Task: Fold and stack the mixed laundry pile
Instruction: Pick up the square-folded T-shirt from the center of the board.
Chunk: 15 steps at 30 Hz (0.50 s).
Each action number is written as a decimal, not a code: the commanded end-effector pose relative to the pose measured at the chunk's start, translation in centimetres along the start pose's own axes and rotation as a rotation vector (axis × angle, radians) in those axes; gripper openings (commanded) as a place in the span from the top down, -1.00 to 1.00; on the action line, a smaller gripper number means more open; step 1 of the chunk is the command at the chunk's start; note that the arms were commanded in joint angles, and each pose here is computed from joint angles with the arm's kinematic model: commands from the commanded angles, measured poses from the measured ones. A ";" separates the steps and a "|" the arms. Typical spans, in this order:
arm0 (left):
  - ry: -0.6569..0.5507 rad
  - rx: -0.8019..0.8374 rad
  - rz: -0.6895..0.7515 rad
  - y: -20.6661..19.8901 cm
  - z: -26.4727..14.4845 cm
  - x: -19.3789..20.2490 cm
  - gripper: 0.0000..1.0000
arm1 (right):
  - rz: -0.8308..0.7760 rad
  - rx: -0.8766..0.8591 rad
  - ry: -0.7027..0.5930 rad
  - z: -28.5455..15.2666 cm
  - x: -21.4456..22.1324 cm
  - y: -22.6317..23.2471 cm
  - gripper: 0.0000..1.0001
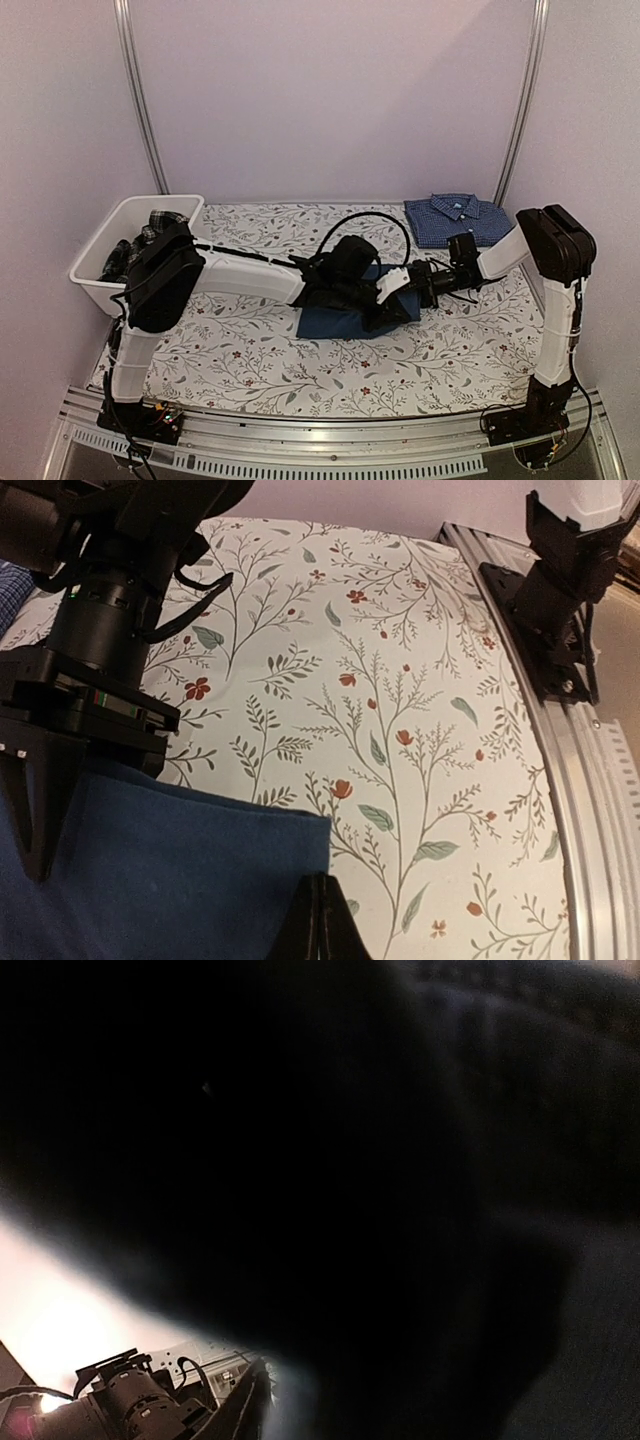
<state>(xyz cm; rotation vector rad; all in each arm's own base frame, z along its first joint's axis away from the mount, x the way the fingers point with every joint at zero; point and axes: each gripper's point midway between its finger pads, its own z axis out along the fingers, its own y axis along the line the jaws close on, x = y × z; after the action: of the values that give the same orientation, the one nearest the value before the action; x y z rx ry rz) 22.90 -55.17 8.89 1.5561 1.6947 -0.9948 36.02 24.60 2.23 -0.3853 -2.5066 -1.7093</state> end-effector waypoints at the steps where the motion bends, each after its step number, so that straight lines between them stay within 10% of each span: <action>1: -0.045 0.019 0.055 -1.4 -0.5 -2.2 1.00 | 0.082 0.111 -0.022 1.4 -0.6 -3.7 0.24; 7: -0.045 0.003 0.050 -1.5 -0.9 -2.6 0.96 | 0.067 0.158 -0.022 1.8 -0.7 -3.7 0.81; 15: -0.087 -0.147 -0.116 1.3 -6.6 -3.0 -0.25 | -0.104 0.272 -0.059 -0.8 -0.6 -0.6 1.00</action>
<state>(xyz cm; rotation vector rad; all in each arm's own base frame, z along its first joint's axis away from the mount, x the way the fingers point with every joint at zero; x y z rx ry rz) 22.63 -53.12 9.77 1.5015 1.7555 -0.9680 37.27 24.92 1.36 -0.3364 -2.6755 -1.5489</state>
